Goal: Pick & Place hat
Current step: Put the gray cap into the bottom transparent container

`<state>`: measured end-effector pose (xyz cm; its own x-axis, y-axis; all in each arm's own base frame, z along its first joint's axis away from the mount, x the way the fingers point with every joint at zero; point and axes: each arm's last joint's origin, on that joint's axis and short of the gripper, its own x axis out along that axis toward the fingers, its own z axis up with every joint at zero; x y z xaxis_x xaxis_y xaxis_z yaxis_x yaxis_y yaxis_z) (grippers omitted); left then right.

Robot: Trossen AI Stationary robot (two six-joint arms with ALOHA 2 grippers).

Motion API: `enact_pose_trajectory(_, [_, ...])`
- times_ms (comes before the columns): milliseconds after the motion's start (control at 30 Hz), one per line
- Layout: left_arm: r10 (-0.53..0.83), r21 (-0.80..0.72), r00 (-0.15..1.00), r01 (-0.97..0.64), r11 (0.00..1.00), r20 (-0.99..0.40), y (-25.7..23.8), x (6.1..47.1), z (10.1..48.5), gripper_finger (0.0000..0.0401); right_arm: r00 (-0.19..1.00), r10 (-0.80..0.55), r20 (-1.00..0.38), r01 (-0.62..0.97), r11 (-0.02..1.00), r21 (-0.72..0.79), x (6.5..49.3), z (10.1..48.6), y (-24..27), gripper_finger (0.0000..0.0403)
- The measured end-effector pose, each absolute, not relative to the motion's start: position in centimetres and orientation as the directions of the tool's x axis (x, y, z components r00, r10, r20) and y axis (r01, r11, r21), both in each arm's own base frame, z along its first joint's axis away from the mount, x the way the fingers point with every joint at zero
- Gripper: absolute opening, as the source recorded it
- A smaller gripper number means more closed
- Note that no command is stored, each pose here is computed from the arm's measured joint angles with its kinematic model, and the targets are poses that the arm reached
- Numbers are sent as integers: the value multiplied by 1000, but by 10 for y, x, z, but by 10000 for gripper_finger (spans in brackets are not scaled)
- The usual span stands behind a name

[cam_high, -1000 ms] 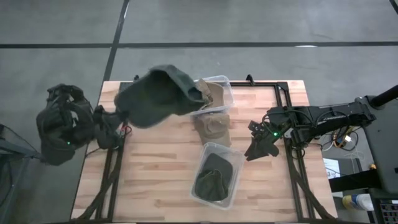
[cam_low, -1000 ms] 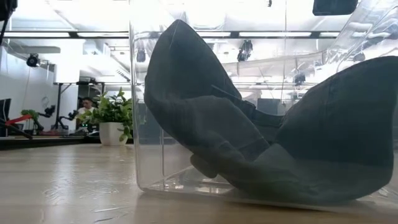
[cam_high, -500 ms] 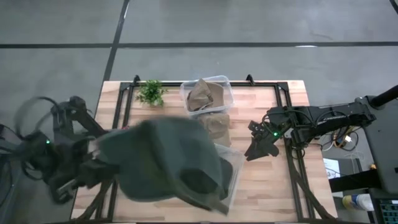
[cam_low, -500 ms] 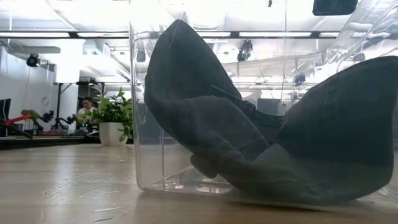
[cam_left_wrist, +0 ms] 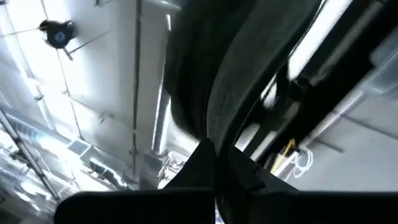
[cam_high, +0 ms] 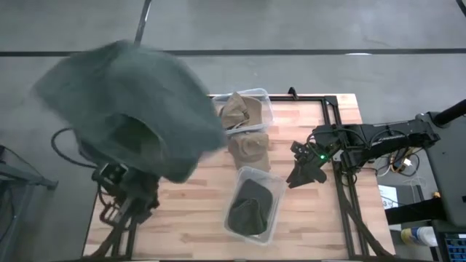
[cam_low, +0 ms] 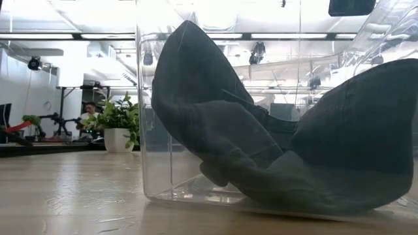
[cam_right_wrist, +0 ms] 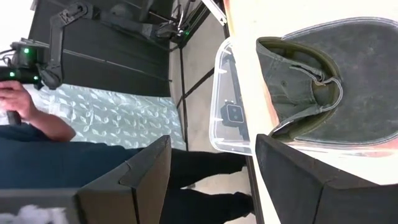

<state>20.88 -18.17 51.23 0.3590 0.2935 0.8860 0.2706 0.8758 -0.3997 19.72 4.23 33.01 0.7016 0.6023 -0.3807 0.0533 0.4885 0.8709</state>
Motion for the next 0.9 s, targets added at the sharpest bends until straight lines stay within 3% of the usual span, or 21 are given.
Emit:
enact_pose_trajectory(133, [291, -415, 358, 344, 842, 887, -169, 223, 513, 5, 702, 602, -380, 53, 489, 871, 197, 330, 42, 228])
enact_pose_trajectory(367, [294, -392, 323, 299, 870, 900, -167, 227, 510, 5, 702, 602, -381, 52, 489, 871, 197, 330, 42, 228])
enact_pose_trajectory(600, [337, -483, 413, 327, 812, 846, -177, 245, 495, 5, 701, 602, -381, 53, 489, 871, 197, 330, 42, 228])
enact_pose_trajectory(667, [388, -562, 479, 298, 772, 788, -182, 254, 486, 5, 702, 602, -381, 56, 487, 872, 197, 330, 42, 228])
enact_pose_trajectory(800, [531, -763, 590, 251, 596, 608, -192, 271, 463, 5, 702, 602, -381, 54, 489, 871, 197, 330, 42, 228])
enact_pose_trajectory(900, [570, -827, 632, 220, 518, 525, -202, 282, 450, 5, 701, 602, -381, 56, 487, 872, 197, 330, 42, 228])
